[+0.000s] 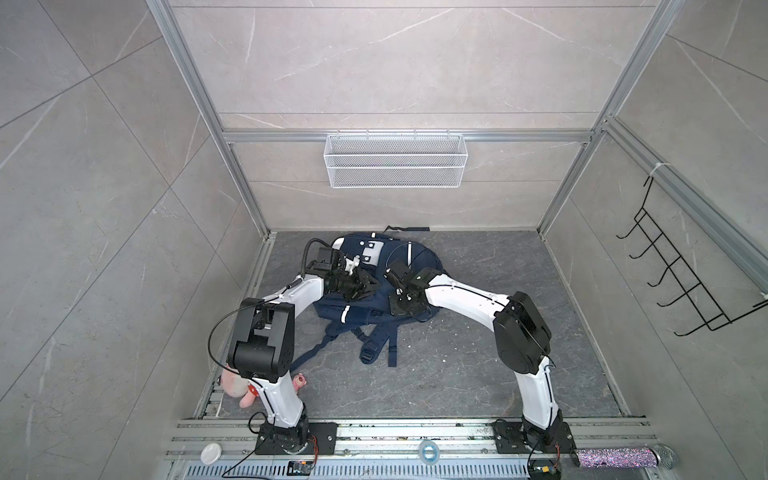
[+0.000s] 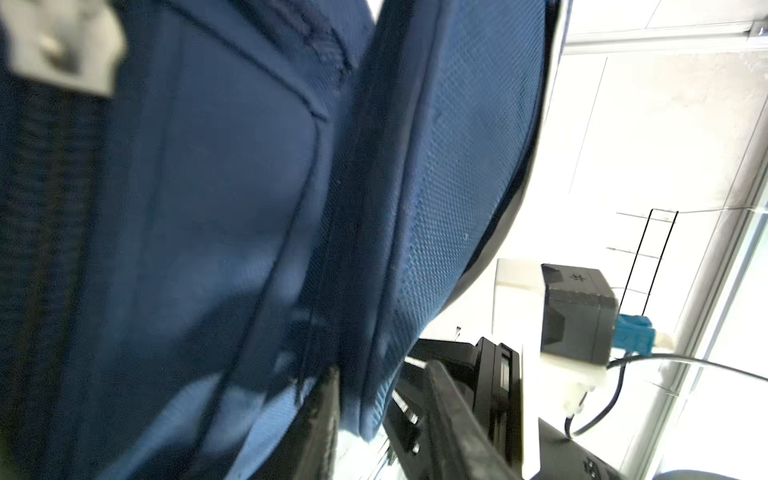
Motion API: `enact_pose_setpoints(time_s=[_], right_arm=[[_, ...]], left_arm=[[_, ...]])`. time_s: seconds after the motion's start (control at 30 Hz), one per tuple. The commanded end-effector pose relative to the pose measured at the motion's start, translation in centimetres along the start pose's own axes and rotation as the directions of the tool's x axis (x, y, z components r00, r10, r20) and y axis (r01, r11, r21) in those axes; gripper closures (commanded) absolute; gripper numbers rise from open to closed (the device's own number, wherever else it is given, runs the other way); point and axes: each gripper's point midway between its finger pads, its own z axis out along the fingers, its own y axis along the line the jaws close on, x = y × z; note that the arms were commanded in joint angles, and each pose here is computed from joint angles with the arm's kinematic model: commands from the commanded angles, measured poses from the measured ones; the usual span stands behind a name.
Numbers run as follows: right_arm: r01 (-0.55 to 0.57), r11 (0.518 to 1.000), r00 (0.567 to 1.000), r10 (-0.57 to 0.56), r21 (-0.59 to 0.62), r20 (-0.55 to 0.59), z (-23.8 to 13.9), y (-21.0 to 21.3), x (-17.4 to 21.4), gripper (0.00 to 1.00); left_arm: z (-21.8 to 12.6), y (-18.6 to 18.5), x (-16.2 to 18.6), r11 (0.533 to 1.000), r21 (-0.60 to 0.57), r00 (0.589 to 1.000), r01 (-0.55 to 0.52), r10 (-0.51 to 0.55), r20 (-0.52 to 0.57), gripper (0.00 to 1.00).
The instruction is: Pack the student bag
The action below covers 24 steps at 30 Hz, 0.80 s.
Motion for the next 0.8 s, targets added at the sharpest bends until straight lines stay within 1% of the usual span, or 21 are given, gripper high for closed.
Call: enact_pose_setpoints(time_s=[0.0,0.07,0.1,0.13,0.23,0.33,0.4,0.47,0.6,0.77], right_arm=[[0.007,1.0,0.998,-0.008,0.016,0.059,0.2,-0.9,-0.6,0.94],[0.025,1.0,0.997,-0.025,-0.004,0.079,-0.3,-0.7,-0.7,0.96],[0.036,0.999,0.996,-0.034,-0.017,0.085,-0.5,-0.5,-0.7,0.98],[0.048,0.998,0.995,-0.045,-0.029,0.092,-0.7,-0.3,-0.7,1.0],[0.08,0.994,0.991,-0.072,-0.072,0.112,-1.3,0.3,-0.8,1.0],[0.083,0.993,0.99,-0.072,-0.088,0.125,-2.0,0.1,-0.6,1.0],[0.075,0.993,0.99,-0.063,-0.093,0.126,-2.4,-0.3,-0.3,1.0],[0.06,0.993,0.99,-0.047,-0.1,0.131,-3.0,-0.9,0.1,1.0],[0.043,0.995,0.989,-0.03,-0.086,0.143,-4.2,-2.7,0.9,1.0],[0.042,0.997,0.989,-0.033,-0.063,0.141,-4.8,-3.8,1.0,1.0]], left_arm=[[-0.9,-2.4,1.5,0.997,0.058,0.998,-0.048,0.05,-0.039,0.54],[-0.8,-2.2,1.5,0.998,0.051,0.998,-0.047,0.049,-0.038,0.46],[-0.7,-2.1,1.4,0.998,0.048,0.998,-0.047,0.048,-0.036,0.44],[-0.7,-2.0,1.3,0.998,0.045,0.998,-0.048,0.049,-0.033,0.44],[-0.5,-1.6,0.9,0.998,0.03,0.998,-0.054,0.055,-0.022,0.44],[-0.2,-1.2,0.4,0.998,0.016,0.998,-0.061,0.061,-0.012,0.5],[0.0,-0.9,0.1,0.998,0.007,0.998,-0.062,0.062,-0.003,0.58],[0.2,-0.5,-0.1,0.998,-0.002,0.998,-0.063,0.063,0.003,0.64],[0.4,0.0,-0.3,0.998,-0.012,0.997,-0.069,0.069,0.014,0.71],[0.4,0.1,-0.2,0.997,-0.013,0.997,-0.077,0.077,0.018,0.8]])
